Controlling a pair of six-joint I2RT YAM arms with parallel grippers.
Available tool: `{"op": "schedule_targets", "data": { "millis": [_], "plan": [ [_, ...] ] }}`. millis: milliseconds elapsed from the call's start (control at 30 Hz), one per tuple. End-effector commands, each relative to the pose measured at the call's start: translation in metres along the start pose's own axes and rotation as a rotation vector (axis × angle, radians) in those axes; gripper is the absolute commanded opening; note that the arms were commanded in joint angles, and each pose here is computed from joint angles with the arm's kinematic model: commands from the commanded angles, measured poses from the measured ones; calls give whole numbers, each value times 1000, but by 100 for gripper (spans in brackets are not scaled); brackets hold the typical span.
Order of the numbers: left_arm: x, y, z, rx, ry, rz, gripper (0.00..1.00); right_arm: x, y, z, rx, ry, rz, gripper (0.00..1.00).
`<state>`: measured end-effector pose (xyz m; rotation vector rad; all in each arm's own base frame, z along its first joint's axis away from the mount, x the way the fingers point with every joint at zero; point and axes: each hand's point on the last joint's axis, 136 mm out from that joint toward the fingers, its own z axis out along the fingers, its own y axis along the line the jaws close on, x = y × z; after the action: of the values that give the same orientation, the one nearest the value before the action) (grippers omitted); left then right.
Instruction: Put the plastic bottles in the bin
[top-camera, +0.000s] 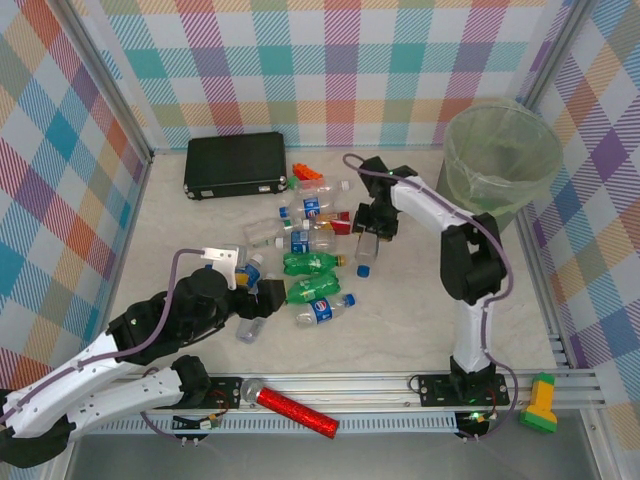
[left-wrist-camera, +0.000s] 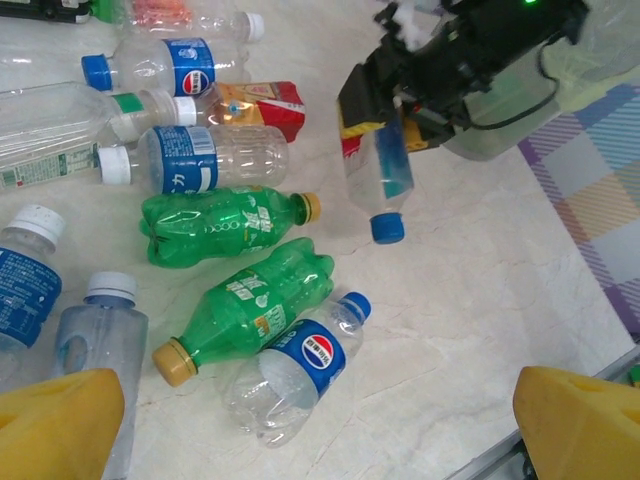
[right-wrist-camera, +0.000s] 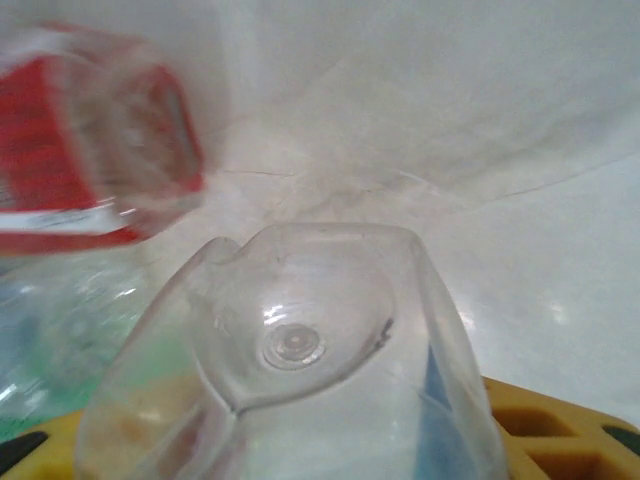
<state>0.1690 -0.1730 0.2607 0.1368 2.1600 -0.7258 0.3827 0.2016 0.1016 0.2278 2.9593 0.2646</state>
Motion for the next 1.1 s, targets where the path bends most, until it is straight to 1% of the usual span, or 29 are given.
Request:
{"op": "schedule_targets", "data": {
  "millis": [0,200,267,433,500,567,667,733,767,800,933,967,1067],
  "plan": [
    [-7,-5,-4,33,-46,-33,100,-17,-3,-80,-12,-188,-47,53],
    [-9,-10,-1,48,-50,-29,99,-35,-5,-202,-64,-513,-98,53],
    [-11,-12,-1,56,-51,-26,99,-41,-10,-248,-71,-655,-117,52],
    [-12,-15,-1,68,-54,-27,100,-52,-34,-352,-39,-1001,-126,47],
    [-11,-15,-1,73,-56,-30,100,-57,-47,-386,-15,-1113,-111,47],
    [-11,-15,-2,79,-58,-30,100,-63,-61,-410,32,-1195,-87,46],
    [-13,-15,-4,77,-63,-30,99,-78,-83,-435,138,-1307,-52,45],
    [-14,-14,-5,74,-65,-27,100,-89,-95,-443,184,-1361,-26,46],
    [-14,-14,-7,73,-67,-26,100,-96,-101,-446,202,-1384,-9,54],
    [-15,-13,-8,71,-67,-25,100,-104,-107,-445,217,-1397,10,55],
    [-16,-11,-13,70,-72,-30,99,-138,-126,-434,269,-1392,69,51],
    [-16,-10,-14,68,-71,-34,100,-146,-129,-430,281,-1382,75,48],
    [-15,-6,-19,61,-76,-43,100,-168,-137,-411,302,-1345,104,49]
  ]
}}
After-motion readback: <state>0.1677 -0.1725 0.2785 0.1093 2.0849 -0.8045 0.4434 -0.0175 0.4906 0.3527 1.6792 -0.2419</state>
